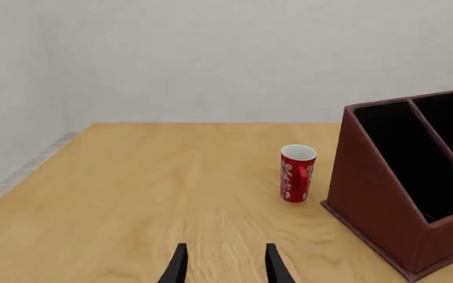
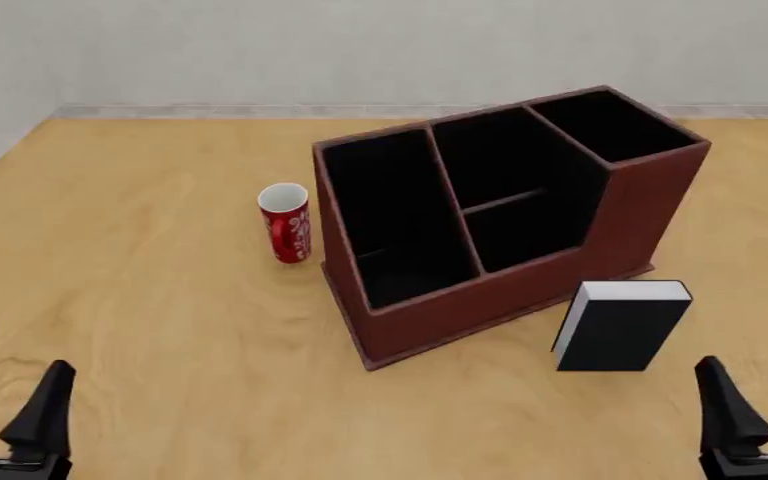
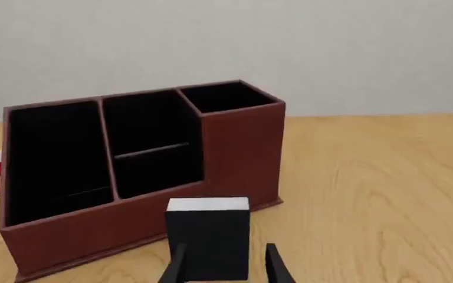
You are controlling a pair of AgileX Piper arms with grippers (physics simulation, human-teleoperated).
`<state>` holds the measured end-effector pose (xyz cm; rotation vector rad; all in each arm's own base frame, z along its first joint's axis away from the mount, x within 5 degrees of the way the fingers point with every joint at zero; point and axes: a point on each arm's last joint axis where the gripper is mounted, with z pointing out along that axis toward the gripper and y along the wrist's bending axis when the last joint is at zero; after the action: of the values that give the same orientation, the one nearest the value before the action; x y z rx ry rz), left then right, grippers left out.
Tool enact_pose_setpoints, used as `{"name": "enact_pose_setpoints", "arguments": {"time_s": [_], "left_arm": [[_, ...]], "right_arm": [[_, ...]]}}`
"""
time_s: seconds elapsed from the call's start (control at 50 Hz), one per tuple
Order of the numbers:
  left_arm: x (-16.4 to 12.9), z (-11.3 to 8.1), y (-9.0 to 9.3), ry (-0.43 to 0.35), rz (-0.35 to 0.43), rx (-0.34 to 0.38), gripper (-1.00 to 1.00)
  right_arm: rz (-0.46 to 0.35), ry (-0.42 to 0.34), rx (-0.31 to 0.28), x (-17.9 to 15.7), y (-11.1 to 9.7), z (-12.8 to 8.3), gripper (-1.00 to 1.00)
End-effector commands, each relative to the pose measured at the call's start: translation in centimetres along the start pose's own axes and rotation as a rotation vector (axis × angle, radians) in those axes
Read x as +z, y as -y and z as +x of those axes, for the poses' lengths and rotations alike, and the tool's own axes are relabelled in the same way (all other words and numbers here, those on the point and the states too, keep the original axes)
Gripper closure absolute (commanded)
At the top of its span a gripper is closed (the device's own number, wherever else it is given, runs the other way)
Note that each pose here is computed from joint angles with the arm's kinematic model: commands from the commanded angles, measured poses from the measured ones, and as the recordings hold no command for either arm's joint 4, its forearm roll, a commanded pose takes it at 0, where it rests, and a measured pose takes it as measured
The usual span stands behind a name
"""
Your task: Pick up the book and place it in the left compartment of the caddy.
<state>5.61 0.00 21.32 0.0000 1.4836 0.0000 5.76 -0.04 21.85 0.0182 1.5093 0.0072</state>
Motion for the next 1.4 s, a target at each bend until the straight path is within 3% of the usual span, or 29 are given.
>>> {"name": "enact_pose_setpoints", "arguments": {"time_s": [0.02, 0.56, 0.68, 0.8, 0.82, 1.12, 1.4], "left_arm": [[0.0, 0.0, 0.0, 0.0, 0.0, 0.0, -1.0], [0.0, 0.0, 0.0, 0.0, 0.0, 0.0, -1.0], [0.0, 0.0, 0.0, 0.0, 0.0, 0.0, -1.0], [0.0, 0.0, 0.0, 0.0, 0.0, 0.0, -1.0], [0.0, 0.0, 0.0, 0.0, 0.0, 0.0, -1.0], [0.0, 0.0, 0.0, 0.0, 0.0, 0.0, -1.0], [0.0, 0.0, 0.0, 0.0, 0.0, 0.0, -1.0]], "right_arm": [[-0.005, 0.025, -0.017, -0.1, 0.0, 0.4, -1.0], [-0.009, 0.022, -0.021, -0.1, 0.0, 0.3, -1.0], [-0.017, 0.025, -0.035, -0.3, -0.1, -0.7, -1.0], [-0.029, 0.029, -0.071, -0.4, -0.2, -2.5, -1.0], [-0.054, -0.009, -0.165, -0.4, -0.4, -5.5, -1.0], [-0.099, -0.07, -0.263, 0.0, -0.6, -7.3, -1.0], [-0.175, -0.134, -0.433, 0.8, -1.0, -10.2, -1.0]]}}
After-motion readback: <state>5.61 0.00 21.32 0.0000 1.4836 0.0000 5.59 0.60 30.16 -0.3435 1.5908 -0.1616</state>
